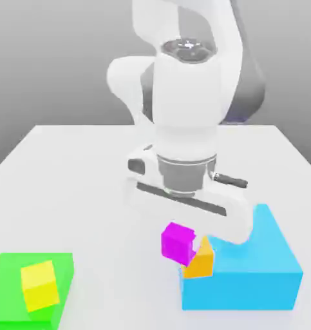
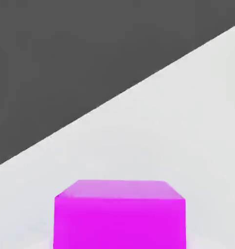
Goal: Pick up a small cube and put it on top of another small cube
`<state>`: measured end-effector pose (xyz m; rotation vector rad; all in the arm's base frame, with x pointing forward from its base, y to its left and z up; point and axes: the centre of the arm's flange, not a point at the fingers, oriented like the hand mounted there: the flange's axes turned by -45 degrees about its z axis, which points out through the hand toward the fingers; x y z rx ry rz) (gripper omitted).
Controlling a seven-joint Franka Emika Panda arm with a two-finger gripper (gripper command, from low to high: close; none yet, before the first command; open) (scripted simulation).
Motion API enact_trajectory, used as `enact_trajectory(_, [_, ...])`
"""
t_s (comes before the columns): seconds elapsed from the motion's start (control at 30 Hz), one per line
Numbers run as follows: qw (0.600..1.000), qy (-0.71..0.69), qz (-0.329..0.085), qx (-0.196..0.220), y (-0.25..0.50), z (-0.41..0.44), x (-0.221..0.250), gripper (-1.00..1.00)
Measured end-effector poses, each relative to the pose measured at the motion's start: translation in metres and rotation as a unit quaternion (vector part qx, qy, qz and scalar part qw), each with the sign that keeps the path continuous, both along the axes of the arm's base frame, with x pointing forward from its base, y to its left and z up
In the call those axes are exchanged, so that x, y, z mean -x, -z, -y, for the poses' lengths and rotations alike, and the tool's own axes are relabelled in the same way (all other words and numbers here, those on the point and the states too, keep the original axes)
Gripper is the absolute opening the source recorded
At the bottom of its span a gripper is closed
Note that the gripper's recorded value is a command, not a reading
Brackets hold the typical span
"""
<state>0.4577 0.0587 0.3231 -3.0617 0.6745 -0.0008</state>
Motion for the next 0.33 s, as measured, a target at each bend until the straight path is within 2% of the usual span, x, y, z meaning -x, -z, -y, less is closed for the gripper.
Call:
enact_trajectory(0.07, [1.0,-0.028,0.0,0.001,-0.012,-0.008,0.012,-1.0])
enact_trajectory(0.2, [0.999,-0.039,-0.001,0.003,0.031,-0.011,0.016,-1.0])
enact_trajectory(0.23, [0.999,-0.039,0.0,0.002,0.04,-0.012,0.016,1.0])
enact_trajectory(0.33, [0.999,-0.039,0.0,0.002,0.04,-0.012,0.016,1.0])
